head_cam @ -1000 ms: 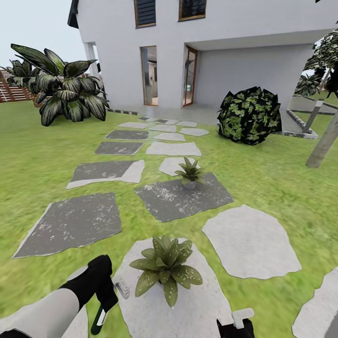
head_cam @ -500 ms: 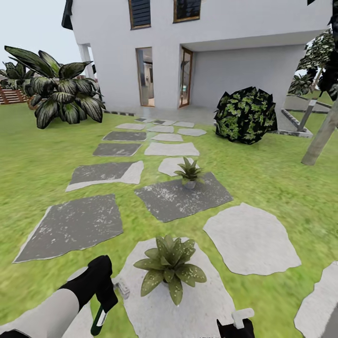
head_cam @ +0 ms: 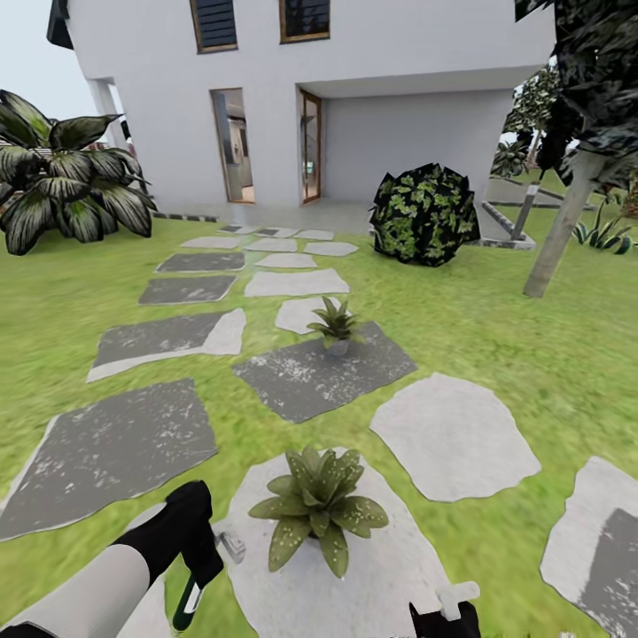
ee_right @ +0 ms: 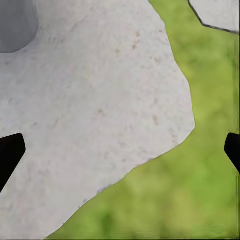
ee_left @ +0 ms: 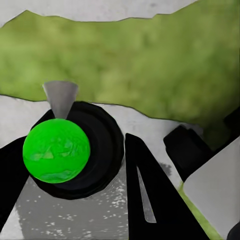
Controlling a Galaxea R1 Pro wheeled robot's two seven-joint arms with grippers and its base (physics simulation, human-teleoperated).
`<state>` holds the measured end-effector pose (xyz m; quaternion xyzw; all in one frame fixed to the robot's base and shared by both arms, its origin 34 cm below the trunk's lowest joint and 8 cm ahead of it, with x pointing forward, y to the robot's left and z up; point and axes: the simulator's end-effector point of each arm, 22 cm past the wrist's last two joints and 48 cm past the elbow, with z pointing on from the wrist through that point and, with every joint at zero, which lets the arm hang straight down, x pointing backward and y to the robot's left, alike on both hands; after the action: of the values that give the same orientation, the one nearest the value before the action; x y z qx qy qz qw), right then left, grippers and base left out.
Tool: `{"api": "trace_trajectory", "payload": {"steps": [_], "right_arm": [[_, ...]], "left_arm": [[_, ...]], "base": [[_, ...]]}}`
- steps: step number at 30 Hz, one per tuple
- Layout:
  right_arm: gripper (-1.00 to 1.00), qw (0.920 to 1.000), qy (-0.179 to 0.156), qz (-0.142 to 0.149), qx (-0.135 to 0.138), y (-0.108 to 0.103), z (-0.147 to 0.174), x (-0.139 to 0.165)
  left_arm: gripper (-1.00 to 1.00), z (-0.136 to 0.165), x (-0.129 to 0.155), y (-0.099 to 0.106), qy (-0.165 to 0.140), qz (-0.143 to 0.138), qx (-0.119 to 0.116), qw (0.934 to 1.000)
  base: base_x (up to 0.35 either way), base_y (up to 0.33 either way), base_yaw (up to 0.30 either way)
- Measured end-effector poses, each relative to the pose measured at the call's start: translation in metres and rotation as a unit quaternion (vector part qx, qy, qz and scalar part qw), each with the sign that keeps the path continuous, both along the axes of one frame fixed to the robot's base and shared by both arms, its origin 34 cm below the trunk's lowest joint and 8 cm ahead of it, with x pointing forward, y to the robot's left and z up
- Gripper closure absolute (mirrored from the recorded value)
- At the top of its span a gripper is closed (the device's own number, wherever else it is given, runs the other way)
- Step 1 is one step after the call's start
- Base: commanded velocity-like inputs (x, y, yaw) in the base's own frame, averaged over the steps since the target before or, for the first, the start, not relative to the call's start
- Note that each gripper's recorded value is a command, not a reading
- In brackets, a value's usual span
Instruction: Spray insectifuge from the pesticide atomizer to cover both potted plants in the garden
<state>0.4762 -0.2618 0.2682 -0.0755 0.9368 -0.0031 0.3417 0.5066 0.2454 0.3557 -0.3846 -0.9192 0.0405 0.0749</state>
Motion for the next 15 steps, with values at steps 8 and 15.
{"api": "trace_trajectory", "payload": {"steps": [8,15], "right_arm": [[-1.0,1.0,0.0,0.0,0.0,0.0,0.0,0.0],[-1.0,1.0,0.0,0.0,0.0,0.0001,-0.0002,-0.0001]], "left_arm": [[1.0,0.0009,0.0018,-0.0003,-0.002,0.001,-0.001,1.0],[1.0,0.0022,0.0043,0.0002,-0.004,0.016,-0.009,0.9998]], "base": [[0.001,0.002,-0.267],[-0.124,0.167,-0.264]]}}
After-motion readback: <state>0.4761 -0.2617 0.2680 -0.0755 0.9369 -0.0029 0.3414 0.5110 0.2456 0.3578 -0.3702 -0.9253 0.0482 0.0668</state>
